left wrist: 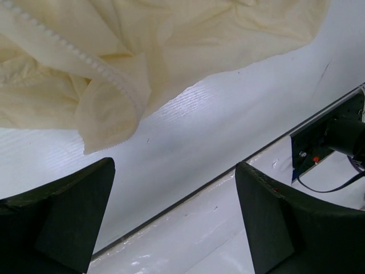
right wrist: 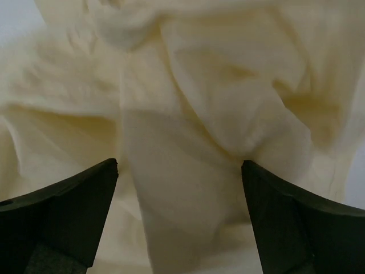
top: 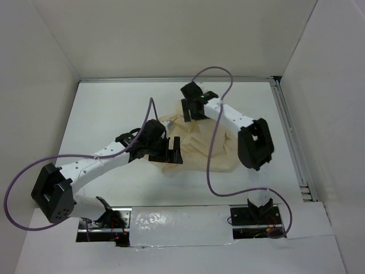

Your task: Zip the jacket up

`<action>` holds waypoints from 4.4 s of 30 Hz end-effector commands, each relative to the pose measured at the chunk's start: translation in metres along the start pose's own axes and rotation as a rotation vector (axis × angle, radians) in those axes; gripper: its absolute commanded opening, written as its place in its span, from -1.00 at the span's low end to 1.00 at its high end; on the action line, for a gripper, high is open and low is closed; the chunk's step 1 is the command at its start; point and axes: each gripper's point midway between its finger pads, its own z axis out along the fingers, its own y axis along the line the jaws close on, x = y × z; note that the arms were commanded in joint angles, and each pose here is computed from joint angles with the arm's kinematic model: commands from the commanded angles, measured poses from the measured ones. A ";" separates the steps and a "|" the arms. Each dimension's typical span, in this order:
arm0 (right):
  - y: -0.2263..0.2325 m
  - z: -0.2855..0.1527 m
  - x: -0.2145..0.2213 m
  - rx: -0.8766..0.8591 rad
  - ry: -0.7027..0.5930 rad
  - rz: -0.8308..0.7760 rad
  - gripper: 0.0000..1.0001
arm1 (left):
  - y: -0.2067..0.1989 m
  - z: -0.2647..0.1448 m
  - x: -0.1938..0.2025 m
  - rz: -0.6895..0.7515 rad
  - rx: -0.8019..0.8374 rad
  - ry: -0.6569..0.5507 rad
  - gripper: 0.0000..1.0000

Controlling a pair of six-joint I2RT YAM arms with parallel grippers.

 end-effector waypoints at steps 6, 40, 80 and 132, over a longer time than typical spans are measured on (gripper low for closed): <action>-0.106 -0.121 0.018 -0.191 -0.190 0.343 0.94 | 0.020 -0.025 -0.002 -0.091 -0.090 -0.060 0.99; -0.133 0.031 0.082 -0.085 0.110 0.245 -1.00 | -0.042 0.087 -0.051 0.137 0.186 0.050 0.99; -0.078 -0.214 0.106 -0.773 -0.096 0.586 -1.00 | 0.037 0.156 -0.089 -0.180 -0.144 0.160 0.99; -0.034 -0.036 0.171 -0.465 0.305 0.438 -1.00 | 0.131 0.079 -0.107 -0.172 -0.547 -0.059 0.06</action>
